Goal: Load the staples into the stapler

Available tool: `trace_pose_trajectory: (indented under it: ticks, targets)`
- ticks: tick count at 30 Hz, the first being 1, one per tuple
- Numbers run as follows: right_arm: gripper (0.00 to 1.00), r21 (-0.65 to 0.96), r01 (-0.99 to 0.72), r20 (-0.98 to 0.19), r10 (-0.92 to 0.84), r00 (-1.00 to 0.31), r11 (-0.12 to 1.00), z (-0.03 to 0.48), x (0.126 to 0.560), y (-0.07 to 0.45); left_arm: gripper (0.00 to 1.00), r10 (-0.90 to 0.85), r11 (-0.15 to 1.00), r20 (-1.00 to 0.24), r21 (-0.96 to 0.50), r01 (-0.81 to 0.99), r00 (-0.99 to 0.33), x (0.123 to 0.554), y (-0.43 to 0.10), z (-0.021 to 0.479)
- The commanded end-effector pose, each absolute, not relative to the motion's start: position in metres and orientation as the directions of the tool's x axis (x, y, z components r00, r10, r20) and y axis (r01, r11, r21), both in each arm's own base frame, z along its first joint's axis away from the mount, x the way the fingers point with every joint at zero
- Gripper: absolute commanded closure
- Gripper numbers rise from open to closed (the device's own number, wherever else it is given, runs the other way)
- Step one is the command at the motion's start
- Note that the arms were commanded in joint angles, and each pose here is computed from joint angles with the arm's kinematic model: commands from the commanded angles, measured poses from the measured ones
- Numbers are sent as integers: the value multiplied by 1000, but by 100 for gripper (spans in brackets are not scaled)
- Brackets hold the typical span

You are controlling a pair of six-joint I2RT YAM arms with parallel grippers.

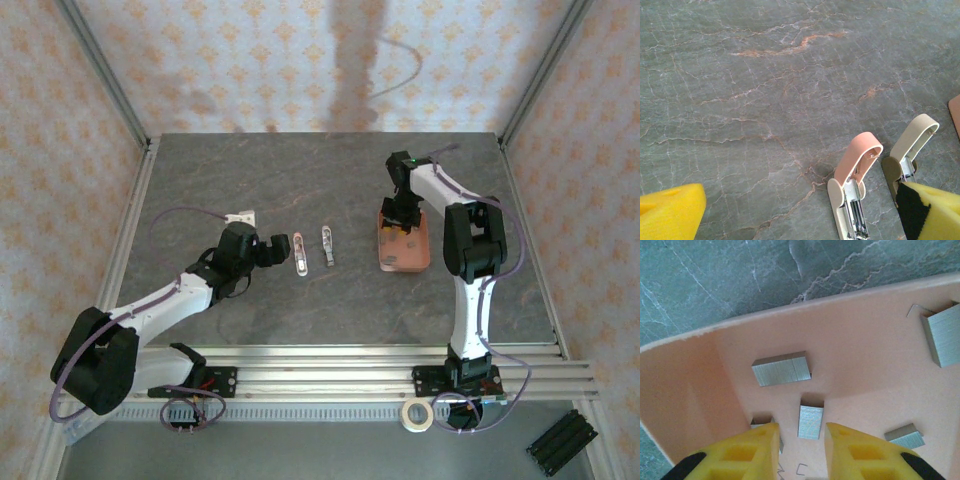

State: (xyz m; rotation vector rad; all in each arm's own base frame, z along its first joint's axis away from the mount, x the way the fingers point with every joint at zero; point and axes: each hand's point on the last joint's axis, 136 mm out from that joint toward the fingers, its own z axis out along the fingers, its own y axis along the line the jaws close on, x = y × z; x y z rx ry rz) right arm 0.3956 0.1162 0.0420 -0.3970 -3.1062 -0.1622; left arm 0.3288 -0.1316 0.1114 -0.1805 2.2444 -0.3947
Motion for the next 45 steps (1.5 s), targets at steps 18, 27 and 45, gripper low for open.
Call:
trace_pose_trajectory:
  ticks: [18, 27, 45]
  targets:
    - [75, 31, 251, 19, 251, -968, 967, 21, 402, 104, 1, -264, 944, -731, -330, -13, -630, 331, -125, 114]
    - [77, 16, 233, 27, 233, -972, 972, 10, 405, 103, 1, -265, 945, -731, -328, -17, -629, 331, -124, 115]
    - [85, 77, 195, -126, 204, -971, 978, 52, 408, 101, 2, -292, 933, -726, -358, -20, -623, 325, -124, 121]
